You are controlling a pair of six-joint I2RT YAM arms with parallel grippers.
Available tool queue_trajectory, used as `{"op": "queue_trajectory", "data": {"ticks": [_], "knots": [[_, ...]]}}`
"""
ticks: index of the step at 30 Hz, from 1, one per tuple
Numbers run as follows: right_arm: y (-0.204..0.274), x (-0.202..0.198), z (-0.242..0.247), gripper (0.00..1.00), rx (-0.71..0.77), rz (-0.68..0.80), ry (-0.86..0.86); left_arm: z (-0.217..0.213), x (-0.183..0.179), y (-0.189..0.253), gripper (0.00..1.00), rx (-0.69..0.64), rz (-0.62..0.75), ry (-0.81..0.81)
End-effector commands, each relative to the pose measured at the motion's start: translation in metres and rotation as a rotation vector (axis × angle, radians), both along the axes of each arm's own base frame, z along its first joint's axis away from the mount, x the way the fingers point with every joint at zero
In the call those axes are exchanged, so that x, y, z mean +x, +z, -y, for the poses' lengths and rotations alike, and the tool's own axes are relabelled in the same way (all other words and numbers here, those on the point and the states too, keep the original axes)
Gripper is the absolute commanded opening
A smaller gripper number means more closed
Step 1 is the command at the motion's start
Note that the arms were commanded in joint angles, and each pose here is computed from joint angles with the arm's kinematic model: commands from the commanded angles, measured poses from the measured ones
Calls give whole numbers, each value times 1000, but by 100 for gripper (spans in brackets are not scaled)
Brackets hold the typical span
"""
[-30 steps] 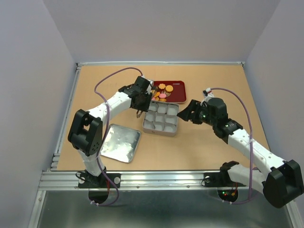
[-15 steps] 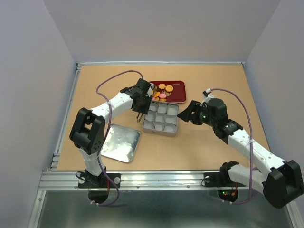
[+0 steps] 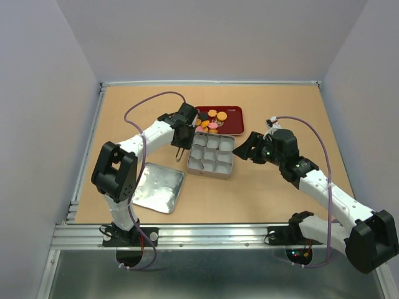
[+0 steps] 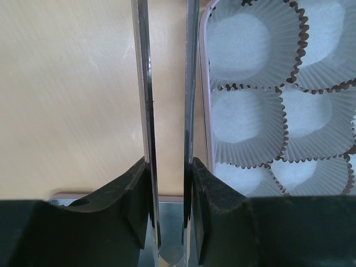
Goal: Pack the cookies
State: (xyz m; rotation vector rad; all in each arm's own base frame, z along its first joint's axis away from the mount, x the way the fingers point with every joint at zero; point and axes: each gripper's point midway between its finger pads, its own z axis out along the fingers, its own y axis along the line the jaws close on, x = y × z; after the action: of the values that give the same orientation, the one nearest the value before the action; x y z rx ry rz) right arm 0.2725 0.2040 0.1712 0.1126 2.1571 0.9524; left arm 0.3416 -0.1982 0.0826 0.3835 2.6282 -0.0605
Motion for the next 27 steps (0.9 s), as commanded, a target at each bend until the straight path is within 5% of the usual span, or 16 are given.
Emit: {"op": "queue_trajectory", "data": {"ticks": [1,9,18,22,27], "knots": [[-3,-2,1,73,6,-2,2,8,11,55,17,-75,111,5],[-2,0,0,73,2,1,4,8,8,64,1,-91,134,-22],[-4,-1,0,73,-3,-3,9,6,4,45,0,-82,107,-21],[-6,0,-1,73,-6,-5,15,5,7,47,26,-70,115,-23],[-9,1,-1,73,-12,-13,17,8,8,50,44,-85,117,-25]]}}
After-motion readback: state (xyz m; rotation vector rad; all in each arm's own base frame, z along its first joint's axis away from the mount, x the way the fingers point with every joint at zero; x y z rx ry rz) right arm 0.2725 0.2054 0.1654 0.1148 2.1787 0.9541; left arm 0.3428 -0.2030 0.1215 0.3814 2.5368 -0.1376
